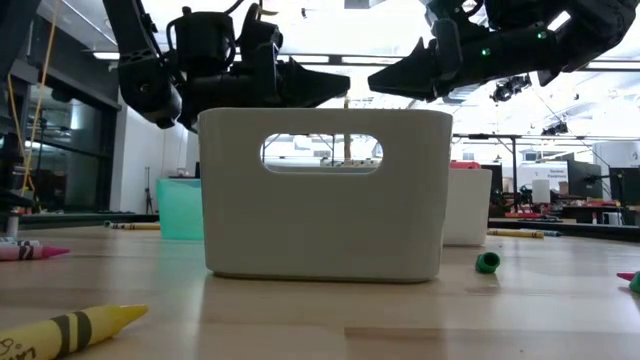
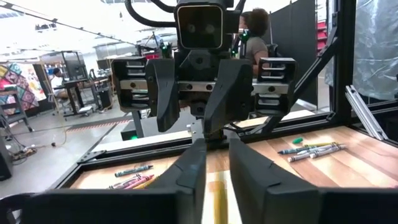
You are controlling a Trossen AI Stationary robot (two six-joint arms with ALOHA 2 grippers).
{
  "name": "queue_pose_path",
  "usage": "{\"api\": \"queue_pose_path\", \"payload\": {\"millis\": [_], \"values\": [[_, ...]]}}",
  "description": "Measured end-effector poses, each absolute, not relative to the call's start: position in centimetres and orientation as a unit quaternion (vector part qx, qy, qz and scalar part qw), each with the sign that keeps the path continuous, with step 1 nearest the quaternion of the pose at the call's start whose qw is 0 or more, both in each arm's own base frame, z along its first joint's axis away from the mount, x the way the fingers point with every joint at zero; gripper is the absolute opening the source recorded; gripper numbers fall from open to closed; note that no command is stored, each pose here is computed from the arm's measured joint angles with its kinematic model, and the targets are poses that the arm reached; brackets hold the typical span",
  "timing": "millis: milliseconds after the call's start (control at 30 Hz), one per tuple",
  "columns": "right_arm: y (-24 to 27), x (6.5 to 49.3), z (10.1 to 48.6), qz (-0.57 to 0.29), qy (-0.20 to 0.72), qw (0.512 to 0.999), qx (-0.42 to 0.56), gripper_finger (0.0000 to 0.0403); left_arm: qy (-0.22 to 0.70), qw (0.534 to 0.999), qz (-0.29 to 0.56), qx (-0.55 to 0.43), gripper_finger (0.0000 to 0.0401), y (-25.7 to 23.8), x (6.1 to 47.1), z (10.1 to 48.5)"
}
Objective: Sort crayons
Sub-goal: Put the yellow crayon into the white bin
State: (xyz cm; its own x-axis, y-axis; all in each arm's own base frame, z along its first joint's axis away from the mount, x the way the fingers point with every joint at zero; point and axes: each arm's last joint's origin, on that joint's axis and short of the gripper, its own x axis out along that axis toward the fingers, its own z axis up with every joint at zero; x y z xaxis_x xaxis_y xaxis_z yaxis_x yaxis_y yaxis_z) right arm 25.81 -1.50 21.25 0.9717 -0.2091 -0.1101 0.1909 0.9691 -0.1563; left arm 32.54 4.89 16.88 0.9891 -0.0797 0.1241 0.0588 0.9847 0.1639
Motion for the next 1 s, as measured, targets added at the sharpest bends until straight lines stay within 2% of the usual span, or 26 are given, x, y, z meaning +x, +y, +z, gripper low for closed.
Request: {"api": "queue_pose_path", "payload": {"millis": [200,400,733,1000], "values": [[-1.5,25.8,21.3,-0.101,0.063,0.99,-0.073,0.0135,-0.065,0.994,-0.034,0.079,0.0121,4.9,32.5,16.9],[-1.5,25.8,20.9,-0.1,0.079,0.989,-0.07,0.0135,-0.071,0.994,-0.031,0.071,0.0152,5.1,32.1,18.2],[-1.5,25.4,20.7,-0.1,0.109,0.988,-0.055,0.0135,-0.042,0.996,-0.007,0.079,0.0159,5.6,27.1,23.7],[-1.4,24.2,21.9,-0.103,0.106,0.989,-0.024,0.0135,-0.015,0.997,0.006,0.075,0.0159,5.5,23.6,25.7]]}}
